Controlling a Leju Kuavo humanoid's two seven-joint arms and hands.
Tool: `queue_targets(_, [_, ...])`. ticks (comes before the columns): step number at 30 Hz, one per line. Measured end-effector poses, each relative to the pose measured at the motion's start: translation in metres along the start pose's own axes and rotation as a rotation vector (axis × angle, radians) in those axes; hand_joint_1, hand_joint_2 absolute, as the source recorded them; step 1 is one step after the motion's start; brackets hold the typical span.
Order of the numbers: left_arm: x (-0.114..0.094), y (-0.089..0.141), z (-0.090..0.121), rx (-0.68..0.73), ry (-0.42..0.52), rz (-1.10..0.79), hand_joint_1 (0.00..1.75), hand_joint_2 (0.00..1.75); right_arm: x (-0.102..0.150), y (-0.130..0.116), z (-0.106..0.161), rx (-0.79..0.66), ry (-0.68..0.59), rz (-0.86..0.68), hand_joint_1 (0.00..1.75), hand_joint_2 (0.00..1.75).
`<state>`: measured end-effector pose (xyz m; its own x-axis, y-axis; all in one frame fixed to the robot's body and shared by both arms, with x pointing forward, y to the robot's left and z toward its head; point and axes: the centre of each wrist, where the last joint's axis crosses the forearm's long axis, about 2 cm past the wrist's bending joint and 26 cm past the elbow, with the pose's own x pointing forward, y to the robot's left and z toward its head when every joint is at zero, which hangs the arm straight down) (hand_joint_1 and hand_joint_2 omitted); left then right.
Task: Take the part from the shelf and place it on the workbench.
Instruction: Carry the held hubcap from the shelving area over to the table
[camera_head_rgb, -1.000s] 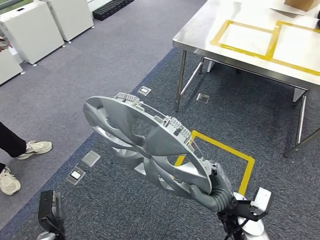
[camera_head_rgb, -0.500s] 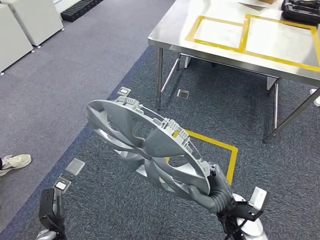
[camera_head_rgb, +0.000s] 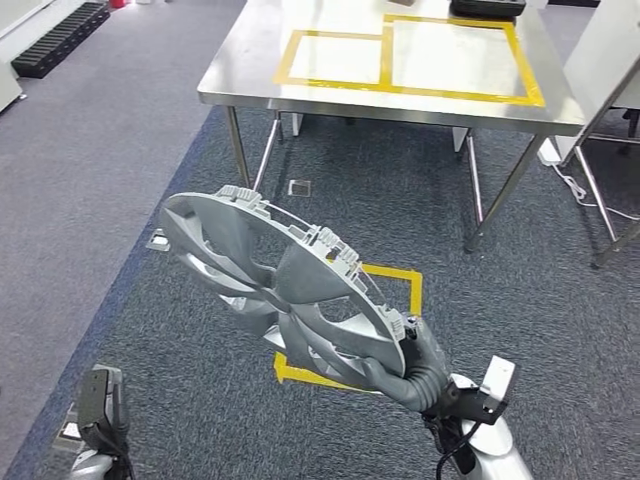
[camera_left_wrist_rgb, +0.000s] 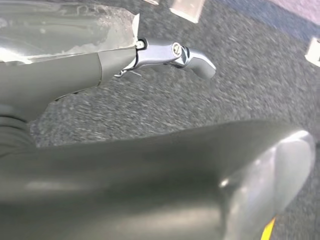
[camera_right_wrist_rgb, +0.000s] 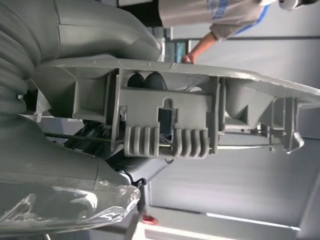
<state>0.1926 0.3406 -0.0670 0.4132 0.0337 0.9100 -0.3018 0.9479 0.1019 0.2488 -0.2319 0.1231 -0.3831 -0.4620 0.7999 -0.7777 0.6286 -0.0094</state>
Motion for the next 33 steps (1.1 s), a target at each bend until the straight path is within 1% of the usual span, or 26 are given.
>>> queue_targets(9, [0.001, -0.002, -0.001, -0.006, -0.006, 0.0, 0.0, 0.0, 0.0, -0.002, -0.004, 0.004, -0.002, 0.005, 1.75, 1.75])
queue_targets(15, [0.002, -0.003, -0.001, -0.011, -0.005, -0.004, 0.0, 0.0, -0.001, -0.002, 0.001, -0.024, 0.02, 0.028, 1.75, 1.75])
queue_targets(22, [0.003, -0.004, -0.001, -0.014, -0.012, -0.002, 0.0, 0.0, -0.001, -0.006, 0.005, -0.033, 0.015, 0.044, 1.75, 1.75])
queue_targets(30, [-0.011, 0.002, 0.01, -0.005, 0.022, -0.017, 0.0, 0.0, -0.002, -0.006, 0.02, -0.052, 0.06, 0.045, 1.75, 1.75])
queue_targets(33, [-0.012, 0.003, 0.011, -0.006, 0.024, -0.021, 0.0, 0.0, -0.002, -0.007, 0.021, -0.059, 0.072, 0.058, 1.75, 1.75])
